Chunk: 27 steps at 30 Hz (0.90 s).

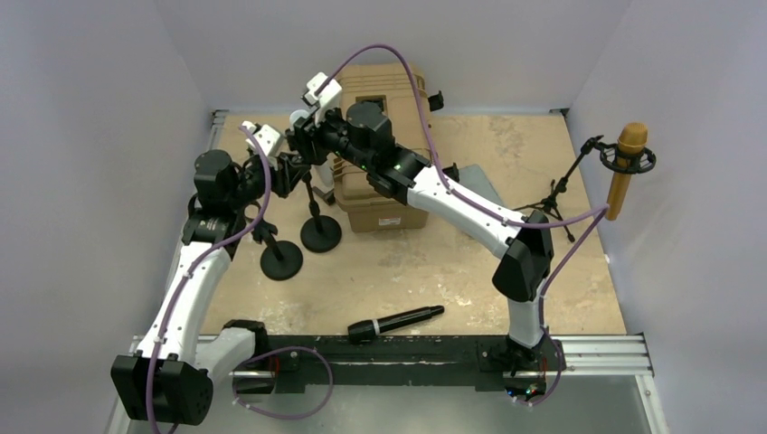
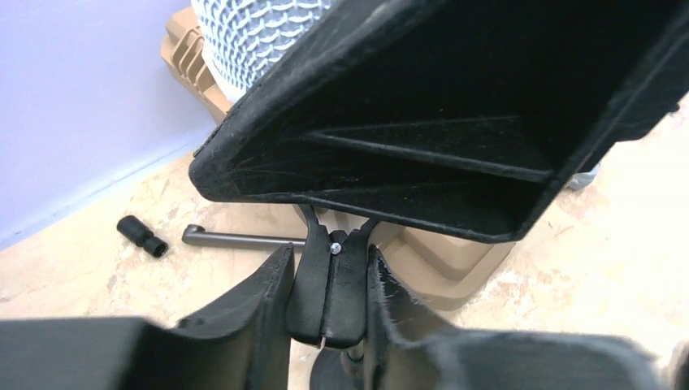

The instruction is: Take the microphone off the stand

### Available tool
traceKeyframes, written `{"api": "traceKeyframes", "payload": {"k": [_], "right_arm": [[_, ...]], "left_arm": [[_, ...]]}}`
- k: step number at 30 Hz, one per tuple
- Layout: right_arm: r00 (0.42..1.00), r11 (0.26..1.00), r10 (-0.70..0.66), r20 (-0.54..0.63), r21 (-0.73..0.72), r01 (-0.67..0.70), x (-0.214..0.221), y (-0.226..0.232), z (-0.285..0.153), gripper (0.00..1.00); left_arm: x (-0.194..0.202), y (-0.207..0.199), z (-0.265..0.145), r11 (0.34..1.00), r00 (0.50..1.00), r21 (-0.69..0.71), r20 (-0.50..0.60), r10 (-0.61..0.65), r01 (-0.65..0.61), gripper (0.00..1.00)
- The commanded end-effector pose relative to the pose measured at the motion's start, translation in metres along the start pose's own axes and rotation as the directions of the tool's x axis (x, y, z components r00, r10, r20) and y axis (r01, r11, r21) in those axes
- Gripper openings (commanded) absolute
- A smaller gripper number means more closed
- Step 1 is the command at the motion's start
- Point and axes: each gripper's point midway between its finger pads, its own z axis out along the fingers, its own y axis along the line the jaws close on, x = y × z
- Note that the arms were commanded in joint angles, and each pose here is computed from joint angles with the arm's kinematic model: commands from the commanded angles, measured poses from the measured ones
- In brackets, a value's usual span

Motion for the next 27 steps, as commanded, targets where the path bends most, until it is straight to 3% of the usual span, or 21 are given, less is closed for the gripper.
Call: {"api": "traceKeyframes", "payload": {"k": [1, 9, 13, 18, 23, 25, 27], "right_arm": [[0.996, 1.0, 0.008, 0.086, 0.005, -0.009, -0.036, -0.004, -0.002, 0.0], [0.99, 0.997, 0.06, 0.124, 0.032, -0.065, -0.058, -0.014, -0.004, 0.0], [0.983, 0.982, 0.112, 0.145, 0.133, -0.132, -0.072, -0.042, -0.015, 0.0], [0.952, 0.955, 0.212, 0.22, 0.16, -0.249, -0.101, -0.063, -0.049, 0.0], [0.941, 0.952, 0.185, 0.282, 0.186, -0.243, -0.138, -0.071, -0.101, 0.0], [0.949, 0.961, 0.144, 0.28, 0.189, -0.201, -0.145, -0.068, -0.122, 0.0], [0.961, 0.974, 0.086, 0.262, 0.182, -0.137, -0.146, -0.064, -0.143, 0.0]], "left_arm": [[0.004, -0.004, -0.004, 0.998, 0.996, 0.034, -0.065, 0.056, -0.054, 0.0], [0.012, -0.002, -0.006, 0.999, 0.994, 0.014, -0.101, 0.032, -0.03, 0.0], [0.012, 0.0, -0.009, 0.999, 0.994, -0.005, -0.099, 0.038, -0.038, 0.0], [0.012, 0.003, -0.009, 0.999, 0.994, -0.022, -0.1, 0.035, -0.038, 0.0], [0.013, 0.003, -0.011, 0.999, 0.994, -0.04, -0.113, -0.008, 0.004, 0.01], [0.01, 0.006, -0.013, 0.997, 0.995, -0.073, -0.096, -0.025, 0.018, 0.24], [0.006, 0.005, -0.015, 0.996, 0.997, -0.082, -0.074, -0.032, 0.026, 0.37]]}}
